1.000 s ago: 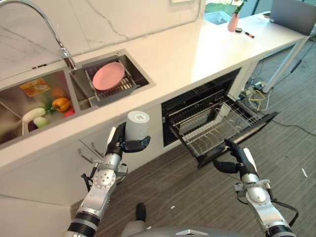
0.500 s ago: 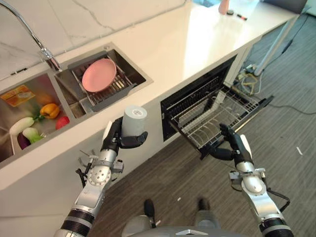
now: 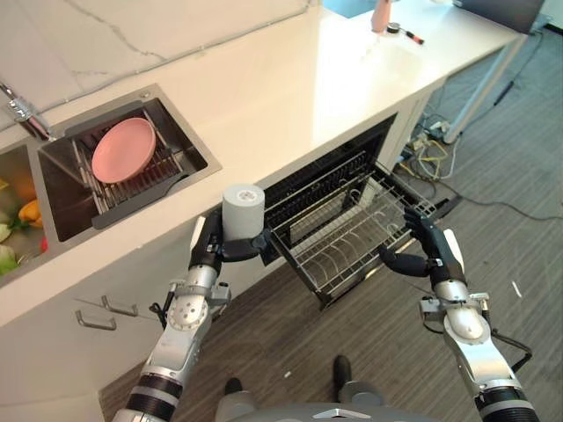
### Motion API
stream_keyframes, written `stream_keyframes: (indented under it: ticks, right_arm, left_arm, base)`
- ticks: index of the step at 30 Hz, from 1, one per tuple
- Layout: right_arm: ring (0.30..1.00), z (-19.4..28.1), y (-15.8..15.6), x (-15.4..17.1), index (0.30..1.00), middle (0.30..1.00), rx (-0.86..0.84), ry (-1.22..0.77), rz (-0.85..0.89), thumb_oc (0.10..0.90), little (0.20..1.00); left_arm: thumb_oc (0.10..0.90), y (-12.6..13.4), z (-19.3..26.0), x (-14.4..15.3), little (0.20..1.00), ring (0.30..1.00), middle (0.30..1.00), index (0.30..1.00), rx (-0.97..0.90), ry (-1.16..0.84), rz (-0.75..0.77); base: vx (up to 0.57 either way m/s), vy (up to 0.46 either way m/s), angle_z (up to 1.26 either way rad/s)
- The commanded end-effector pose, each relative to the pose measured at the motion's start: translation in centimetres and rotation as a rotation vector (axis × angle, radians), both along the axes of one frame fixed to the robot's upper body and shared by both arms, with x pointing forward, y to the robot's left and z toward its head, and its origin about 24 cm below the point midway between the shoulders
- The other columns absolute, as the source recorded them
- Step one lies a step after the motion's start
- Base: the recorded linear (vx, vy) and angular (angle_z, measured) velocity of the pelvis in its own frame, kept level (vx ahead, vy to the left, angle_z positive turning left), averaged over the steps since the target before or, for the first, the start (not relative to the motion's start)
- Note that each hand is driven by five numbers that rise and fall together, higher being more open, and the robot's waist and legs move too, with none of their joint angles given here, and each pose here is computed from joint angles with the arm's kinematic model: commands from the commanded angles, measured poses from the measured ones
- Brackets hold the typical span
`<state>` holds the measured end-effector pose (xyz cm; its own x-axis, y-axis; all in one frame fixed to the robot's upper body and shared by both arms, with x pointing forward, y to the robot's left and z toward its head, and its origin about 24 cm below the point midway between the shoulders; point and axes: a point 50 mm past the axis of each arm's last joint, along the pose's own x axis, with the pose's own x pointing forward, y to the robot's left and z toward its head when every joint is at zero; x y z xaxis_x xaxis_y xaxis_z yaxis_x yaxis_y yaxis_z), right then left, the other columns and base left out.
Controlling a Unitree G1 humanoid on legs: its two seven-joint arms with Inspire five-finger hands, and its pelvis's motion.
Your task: Place the dishes in the dishwasher.
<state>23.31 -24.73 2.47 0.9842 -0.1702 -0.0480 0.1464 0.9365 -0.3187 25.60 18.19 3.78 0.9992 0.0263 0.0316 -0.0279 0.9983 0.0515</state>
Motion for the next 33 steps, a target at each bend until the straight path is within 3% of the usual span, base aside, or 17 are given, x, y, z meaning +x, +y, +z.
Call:
stream_keyframes:
  ticks: [1, 9, 17, 22, 27, 30, 33]
  right_arm:
    - [0.9, 6.7, 1.9, 1.3, 0.9, 0.9, 0.012, -0.361, 0.124, 0.8, 0.9]
    - [0.9, 6.1, 3.7, 0.8, 0.9, 0.9, 0.189, -0.347, 0.222, 0.8, 0.9]
    - [0.9, 6.2, 6.8, 1.1, 0.9, 0.9, 0.57, -0.351, 0.369, 0.8, 0.9]
    - [0.9, 7.0, 7.6, 1.2, 0.9, 0.9, 0.645, -0.372, 0.417, 0.8, 0.9]
    - [0.9, 8.8, 10.1, 2.2, 0.9, 0.9, 0.718, -0.387, 0.513, 0.8, 0.9]
    - [0.9, 8.9, 10.1, 2.2, 0.9, 0.9, 0.718, -0.388, 0.513, 0.8, 0.9]
    - [0.9, 10.0, 11.8, 2.8, 0.9, 0.9, 0.726, -0.399, 0.547, 0.8, 0.9]
  left_arm:
    - [0.4, 0.8, 6.5, 1.9, 0.3, 0.3, 0.3, 0.3, 0.0, -0.333, -0.001]
    - [0.4, -0.3, 6.1, 2.0, 0.3, 0.3, 0.3, 0.3, -0.013, -0.315, -0.076]
    - [0.4, -1.9, 6.3, 2.9, 0.3, 0.3, 0.3, 0.3, -0.096, -0.302, -0.136]
    - [0.4, -2.7, 6.9, 3.6, 0.3, 0.3, 0.3, 0.3, -0.061, -0.319, -0.152]
    - [0.4, -5.7, 9.7, 6.1, 0.3, 0.3, 0.3, 0.3, 0.126, -0.424, -0.15]
    - [0.4, -5.7, 9.8, 6.1, 0.3, 0.3, 0.3, 0.3, 0.126, -0.425, -0.149]
    - [0.4, -7.6, 11.1, 7.1, 0.3, 0.3, 0.3, 0.3, 0.169, -0.468, -0.141]
  base:
    - [0.02, -0.019, 0.27]
    - [0.1, 0.031, -0.11]
    - [0.03, 0.014, -0.15]
    - [0.02, -0.004, -0.1]
    - [0.03, -0.027, -0.13]
    - [0.0, -0.01, -0.18]
    - [0.0, -0.02, -0.1]
